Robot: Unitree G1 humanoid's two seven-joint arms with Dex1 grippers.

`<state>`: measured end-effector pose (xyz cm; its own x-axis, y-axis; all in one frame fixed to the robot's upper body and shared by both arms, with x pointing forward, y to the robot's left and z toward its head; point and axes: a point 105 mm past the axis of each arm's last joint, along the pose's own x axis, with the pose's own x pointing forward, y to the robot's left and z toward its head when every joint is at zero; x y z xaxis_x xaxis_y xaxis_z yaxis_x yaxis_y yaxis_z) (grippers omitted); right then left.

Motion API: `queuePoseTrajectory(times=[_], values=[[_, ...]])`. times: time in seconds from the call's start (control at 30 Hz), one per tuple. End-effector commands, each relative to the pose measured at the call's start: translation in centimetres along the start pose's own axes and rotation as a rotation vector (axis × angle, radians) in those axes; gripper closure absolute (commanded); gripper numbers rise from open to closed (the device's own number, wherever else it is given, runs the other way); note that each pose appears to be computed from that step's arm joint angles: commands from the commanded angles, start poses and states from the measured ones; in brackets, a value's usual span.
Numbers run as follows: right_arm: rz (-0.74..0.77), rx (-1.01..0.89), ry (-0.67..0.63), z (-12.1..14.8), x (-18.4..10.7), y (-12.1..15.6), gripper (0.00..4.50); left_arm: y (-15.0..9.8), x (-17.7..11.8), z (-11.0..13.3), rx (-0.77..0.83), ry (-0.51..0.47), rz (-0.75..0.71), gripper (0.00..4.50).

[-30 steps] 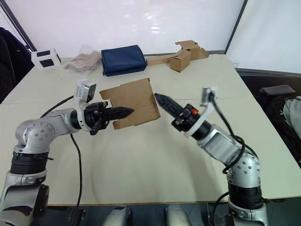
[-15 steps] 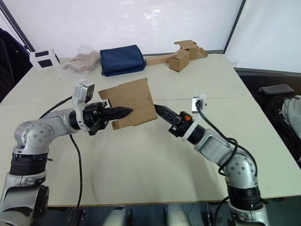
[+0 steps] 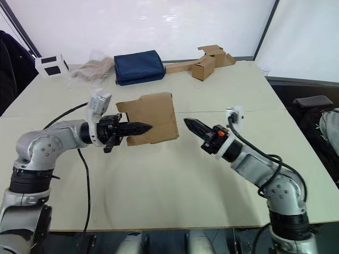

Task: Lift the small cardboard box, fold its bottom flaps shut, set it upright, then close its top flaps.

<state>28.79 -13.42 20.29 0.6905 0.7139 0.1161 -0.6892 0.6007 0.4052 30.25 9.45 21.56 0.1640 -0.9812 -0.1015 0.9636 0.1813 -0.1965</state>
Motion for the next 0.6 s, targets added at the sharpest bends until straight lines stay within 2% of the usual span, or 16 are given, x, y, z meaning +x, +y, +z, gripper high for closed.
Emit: queuePoseTrajectory(times=[0.03, 0.1, 0.13, 0.2, 0.23, 0.33, 0.4, 0.53, 0.6], values=[[-0.001, -0.134, 0.076, -0.4, -1.0, 0.0, 4.42, 0.3, 0.7, 0.9, 0.161, 0.174, -0.007, 4.50], [0.006, -0.174, 0.117, -0.9, -1.1, 0.0, 4.42, 1.0, 1.0, 1.1, 0.250, 0.283, -0.013, 4.50], [0.023, -0.194, 0.125, -1.0, -1.0, 0.3, 4.42, 1.3, 1.2, 0.9, 0.316, 0.415, -0.039, 4.50], [0.042, -0.221, 0.131, -1.2, -0.8, 0.7, 4.42, 1.9, 0.8, 0.6, 0.399, 0.615, -0.084, 4.50], [0.043, -0.229, 0.131, -1.3, -0.8, 0.7, 4.42, 1.9, 0.6, 0.5, 0.438, 0.685, -0.128, 4.50], [0.038, -0.233, 0.128, -1.8, -0.7, 0.8, 4.42, 1.8, 0.4, 0.9, 0.537, 0.793, -0.243, 4.50], [0.031, -0.230, 0.126, -2.2, -0.7, 0.8, 4.42, 2.5, 0.7, 1.3, 0.579, 0.868, -0.240, 4.50], [-0.003, -0.220, 0.114, -3.3, -1.2, 1.3, 4.42, 3.0, 2.0, 1.5, 0.774, 1.124, -0.340, 4.50], [-0.019, -0.216, 0.104, -3.4, -1.4, 1.2, 4.42, 2.8, 2.6, 1.7, 0.821, 1.157, -0.387, 4.50]])
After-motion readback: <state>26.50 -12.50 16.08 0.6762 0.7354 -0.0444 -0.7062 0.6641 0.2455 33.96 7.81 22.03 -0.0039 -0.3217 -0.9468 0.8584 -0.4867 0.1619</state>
